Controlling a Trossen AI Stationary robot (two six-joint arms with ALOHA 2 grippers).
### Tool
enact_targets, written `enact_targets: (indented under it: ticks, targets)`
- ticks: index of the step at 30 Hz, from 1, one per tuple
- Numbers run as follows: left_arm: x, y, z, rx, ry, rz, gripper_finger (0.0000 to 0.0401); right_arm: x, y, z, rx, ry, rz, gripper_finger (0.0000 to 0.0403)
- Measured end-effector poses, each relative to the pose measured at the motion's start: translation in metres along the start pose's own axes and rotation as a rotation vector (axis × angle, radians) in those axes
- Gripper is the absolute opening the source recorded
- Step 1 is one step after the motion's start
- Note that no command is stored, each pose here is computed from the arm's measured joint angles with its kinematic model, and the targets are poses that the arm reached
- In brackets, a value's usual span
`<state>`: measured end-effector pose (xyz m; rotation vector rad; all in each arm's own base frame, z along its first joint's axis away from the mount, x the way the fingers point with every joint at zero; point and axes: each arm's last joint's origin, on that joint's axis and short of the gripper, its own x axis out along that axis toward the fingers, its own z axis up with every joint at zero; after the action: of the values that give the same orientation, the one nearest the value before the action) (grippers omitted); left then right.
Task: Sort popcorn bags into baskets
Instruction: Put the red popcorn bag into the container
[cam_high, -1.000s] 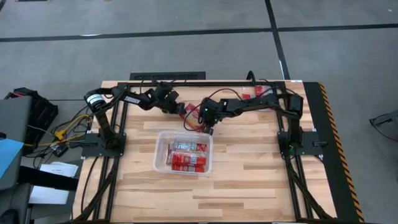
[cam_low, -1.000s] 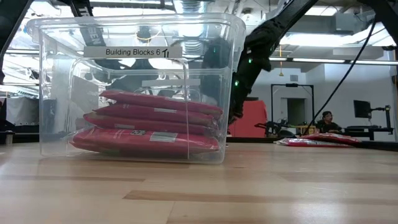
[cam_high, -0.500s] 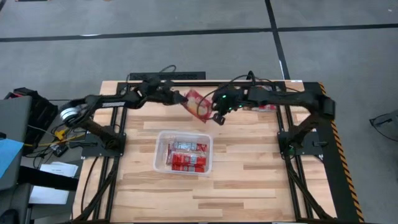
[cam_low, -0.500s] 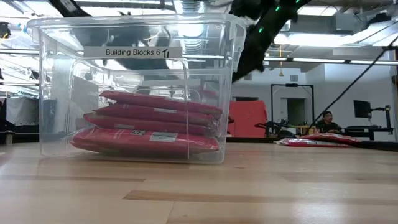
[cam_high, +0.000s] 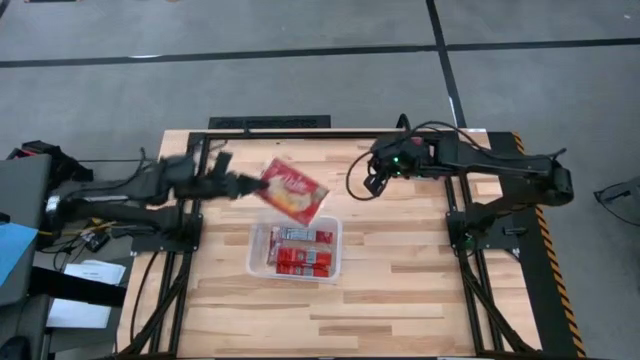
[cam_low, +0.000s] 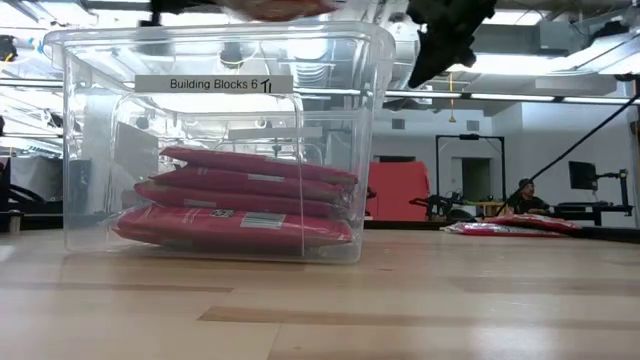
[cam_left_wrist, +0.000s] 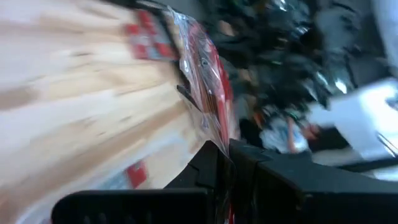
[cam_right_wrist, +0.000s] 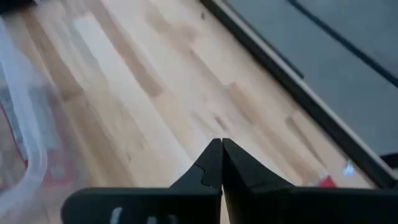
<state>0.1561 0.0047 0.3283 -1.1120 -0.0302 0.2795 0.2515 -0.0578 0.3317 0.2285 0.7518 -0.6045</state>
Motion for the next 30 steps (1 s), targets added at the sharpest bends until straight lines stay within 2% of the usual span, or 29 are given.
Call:
enact_targets:
  ticks: [3, 7, 10, 16, 24, 30]
  targets:
    - [-0.017, -0.003, -0.024, -0.063, -0.045, 0.079, 0.0, 0.002, 0.006, -0.001, -0.009, 0.01, 0.011, 0.0016]
    - [-0.026, -0.01, -0.053, -0.115, -0.105, 0.106, 0.0, 0.006, 0.012, -0.004, -0.003, 0.028, 0.016, 0.0026]
    - [-0.025, -0.011, -0.074, -0.133, -0.134, 0.127, 0.0, 0.008, 0.013, -0.007, -0.008, 0.058, 0.01, 0.0036]
    - [-0.009, -0.008, -0.11, -0.152, -0.091, 0.163, 0.0, 0.01, 0.017, -0.007, -0.012, 0.051, 0.016, 0.0033]
    - [0.011, 0.005, -0.135, -0.192, -0.128, 0.237, 0.0, 0.01, 0.017, -0.007, -0.013, 0.056, 0.02, 0.0016]
    - [0.021, 0.01, -0.137, -0.266, -0.13, 0.266, 0.0, 0.01, 0.017, -0.007, -0.027, 0.057, 0.021, 0.0036]
